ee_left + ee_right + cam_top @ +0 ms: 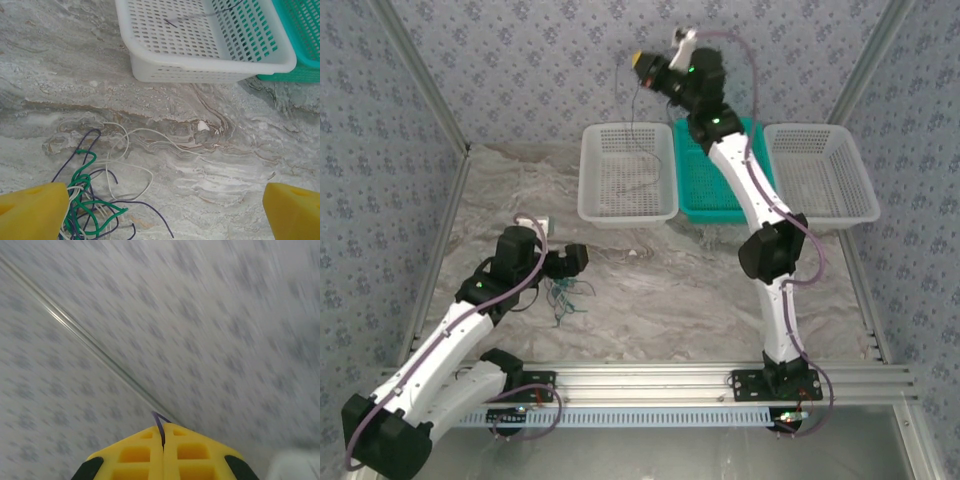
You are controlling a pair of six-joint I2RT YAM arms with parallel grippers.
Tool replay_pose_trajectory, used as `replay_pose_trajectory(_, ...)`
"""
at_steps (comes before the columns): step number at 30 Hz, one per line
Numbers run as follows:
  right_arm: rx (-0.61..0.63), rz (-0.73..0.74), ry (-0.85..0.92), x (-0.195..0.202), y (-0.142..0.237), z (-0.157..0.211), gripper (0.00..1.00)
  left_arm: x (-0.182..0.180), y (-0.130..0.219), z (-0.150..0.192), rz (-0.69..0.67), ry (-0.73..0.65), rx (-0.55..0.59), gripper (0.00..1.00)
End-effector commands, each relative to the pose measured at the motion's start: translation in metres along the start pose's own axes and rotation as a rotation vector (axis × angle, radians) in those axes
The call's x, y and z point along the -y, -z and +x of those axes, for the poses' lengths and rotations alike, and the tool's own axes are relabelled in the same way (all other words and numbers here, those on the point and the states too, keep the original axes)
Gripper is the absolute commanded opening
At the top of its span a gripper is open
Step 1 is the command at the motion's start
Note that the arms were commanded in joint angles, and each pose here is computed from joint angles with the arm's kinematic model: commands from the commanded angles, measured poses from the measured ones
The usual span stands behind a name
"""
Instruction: Untangle the cables
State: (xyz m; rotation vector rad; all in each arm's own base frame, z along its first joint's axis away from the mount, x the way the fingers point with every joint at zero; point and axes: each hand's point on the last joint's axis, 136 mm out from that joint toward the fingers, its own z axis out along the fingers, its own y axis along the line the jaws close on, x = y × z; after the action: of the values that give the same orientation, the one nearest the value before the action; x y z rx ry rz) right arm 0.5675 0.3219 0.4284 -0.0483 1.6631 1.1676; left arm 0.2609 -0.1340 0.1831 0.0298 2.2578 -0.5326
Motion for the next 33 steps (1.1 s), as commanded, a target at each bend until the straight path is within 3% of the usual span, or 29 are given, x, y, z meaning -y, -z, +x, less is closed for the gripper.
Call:
replay_pose_trajectory(1,-0.146,0.147,0.032,0.031,-0.005,0.078,0.0,0.006,0.0,-0.005,0.021,0.0,0.021,0.99)
replay_pose_trajectory(6,-0.267,0.375,-0.003,0.108,0.008,0.159,0.0,0.004,0.003,-0.006,0.01,-0.006,0.018,0.99)
replay_pose_trajectory(9,-0.352,0.444,0.048,0.131,0.017,0.181,0.0,0.004,0.003,-0.005,0.004,-0.002,0.011,0.99)
replay_pose_trajectory(10,-0.367,0.451,0.063,0.129,0.019,0.179,0.05,0.002,0.003,-0.005,-0.005,0.001,0.007,0.99)
replay_pose_trajectory(12,-0.383,0.455,0.103,0.117,0.023,0.163,0.34,-0.004,0.002,-0.004,-0.047,0.013,-0.009,0.99)
replay_pose_trajectory(13,-0.378,0.455,0.12,0.109,0.026,0.151,0.44,-0.008,0.001,-0.003,-0.074,0.021,-0.02,0.99)
replay_pose_trajectory(15,-0.351,0.448,0.172,0.083,0.034,0.12,0.59,-0.022,0.001,-0.001,-0.161,0.047,-0.044,0.99)
replay_pose_trajectory(17,-0.32,0.444,0.211,0.061,0.047,0.094,0.67,-0.034,0.0,0.001,-0.237,0.073,-0.067,0.99)
replay_pose_trajectory(20,-0.277,0.4,0.243,0.023,0.074,0.065,0.69,-0.055,0.001,0.007,-0.346,0.141,-0.108,0.94)
replay_pose_trajectory(23,-0.263,0.271,0.248,-0.018,0.104,0.062,0.69,-0.075,-0.003,0.016,-0.41,0.241,-0.157,0.82)
replay_pose_trajectory(27,-0.273,0.162,0.246,-0.048,0.153,0.092,0.69,-0.086,-0.018,0.029,-0.404,0.343,-0.222,0.75)
replay_pose_trajectory(33,-0.354,0.158,0.192,-0.044,0.211,0.162,0.72,-0.104,-0.035,0.062,-0.503,0.416,-0.339,0.63)
